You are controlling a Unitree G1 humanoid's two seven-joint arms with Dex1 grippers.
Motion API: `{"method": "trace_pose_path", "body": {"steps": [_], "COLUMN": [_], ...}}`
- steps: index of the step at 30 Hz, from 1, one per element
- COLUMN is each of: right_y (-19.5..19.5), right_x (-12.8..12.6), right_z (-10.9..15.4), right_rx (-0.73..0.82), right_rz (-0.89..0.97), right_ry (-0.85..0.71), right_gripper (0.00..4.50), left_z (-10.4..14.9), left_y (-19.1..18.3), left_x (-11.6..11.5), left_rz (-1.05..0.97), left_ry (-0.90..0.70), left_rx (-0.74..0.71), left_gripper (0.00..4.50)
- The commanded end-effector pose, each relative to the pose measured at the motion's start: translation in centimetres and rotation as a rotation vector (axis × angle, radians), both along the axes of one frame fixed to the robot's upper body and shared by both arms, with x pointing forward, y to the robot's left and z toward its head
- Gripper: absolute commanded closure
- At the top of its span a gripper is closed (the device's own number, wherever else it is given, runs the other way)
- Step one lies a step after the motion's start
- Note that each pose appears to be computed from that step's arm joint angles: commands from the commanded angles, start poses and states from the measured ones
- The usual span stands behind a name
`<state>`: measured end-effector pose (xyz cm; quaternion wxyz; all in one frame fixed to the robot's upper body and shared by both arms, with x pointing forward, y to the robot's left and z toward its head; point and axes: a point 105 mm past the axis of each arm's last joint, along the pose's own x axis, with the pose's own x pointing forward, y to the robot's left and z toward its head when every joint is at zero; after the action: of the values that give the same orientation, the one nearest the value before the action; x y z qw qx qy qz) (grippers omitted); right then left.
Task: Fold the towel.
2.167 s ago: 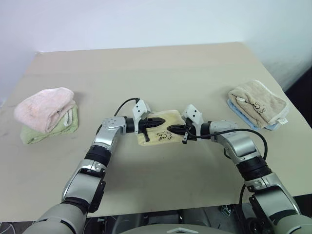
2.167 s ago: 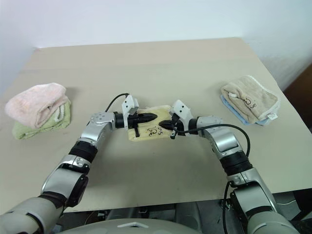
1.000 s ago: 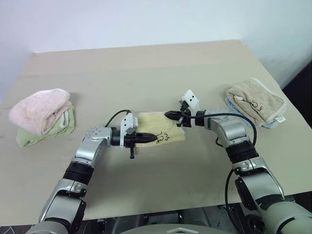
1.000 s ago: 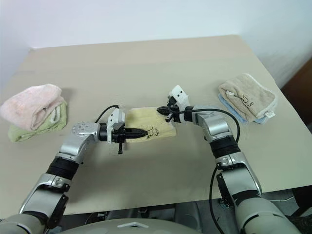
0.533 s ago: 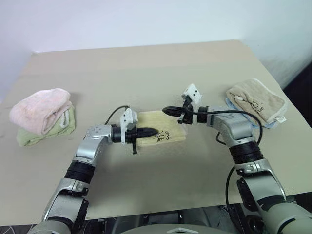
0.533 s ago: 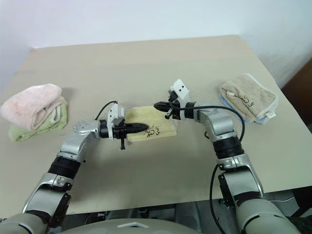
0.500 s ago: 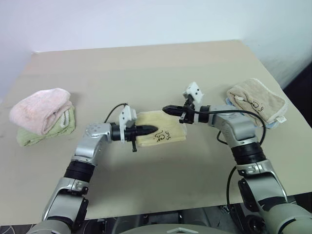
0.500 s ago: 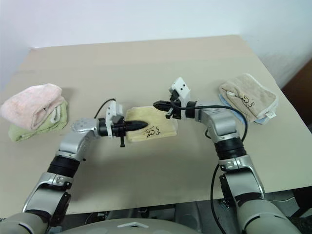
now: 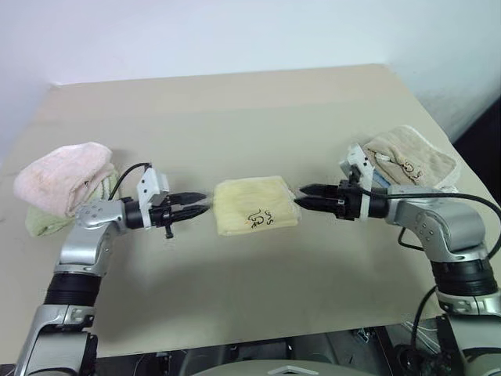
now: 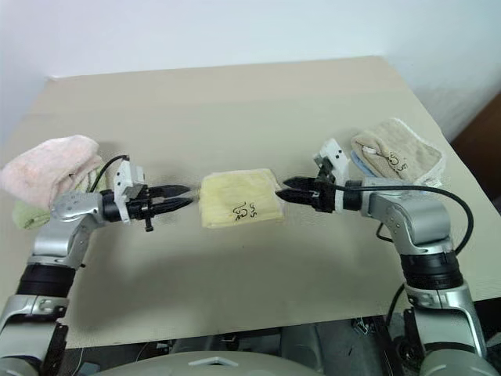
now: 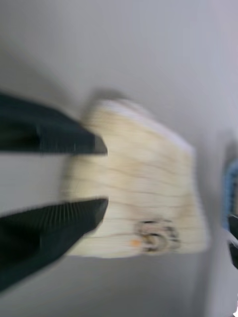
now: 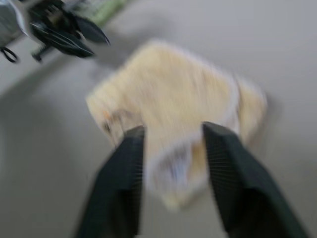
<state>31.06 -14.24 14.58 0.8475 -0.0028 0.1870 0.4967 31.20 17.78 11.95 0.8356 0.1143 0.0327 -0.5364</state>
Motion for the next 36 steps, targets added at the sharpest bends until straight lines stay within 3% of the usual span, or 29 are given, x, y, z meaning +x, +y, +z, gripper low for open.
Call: {"method": "trace_pose_path", "body": {"steps": [1,5,7,15,27,36], "right_y": [-0.8,-1.2,-1.1,-0.4,2.8,5.0], "right_x": [0.1,0.5,0.8,3.3,5.9,6.9], "right_z": [1.1,0.9,0.9,0.8,-2.4,-3.1], "right_rx": [0.020,0.046,0.065,0.178,0.151,0.144], "right_rz": [-0.026,-0.061,-0.075,-0.171,-0.193,-0.152], "right_ry": [-0.014,0.030,0.058,0.203,0.222,0.196], "right_gripper": [1.24,0.00,0.00,0.00,0.00,0.00], "left_z": [0.8,0.7,0.9,0.6,0.6,0.2], "left_y": [1.2,1.9,2.5,3.2,3.2,3.0], "left_x": [-0.1,-0.5,-0.6,-1.8,-2.3,-2.4], "left_rz": [0.017,0.010,0.018,-0.009,0.020,0.046], "left_ry": [-0.086,-0.112,-0.145,-0.101,-0.103,-0.098], "left_rx": [0.018,0.009,0.002,-0.037,-0.044,-0.052], "left_gripper": [1.81,0.43,0.06,0.06,0.06,0.06]}}
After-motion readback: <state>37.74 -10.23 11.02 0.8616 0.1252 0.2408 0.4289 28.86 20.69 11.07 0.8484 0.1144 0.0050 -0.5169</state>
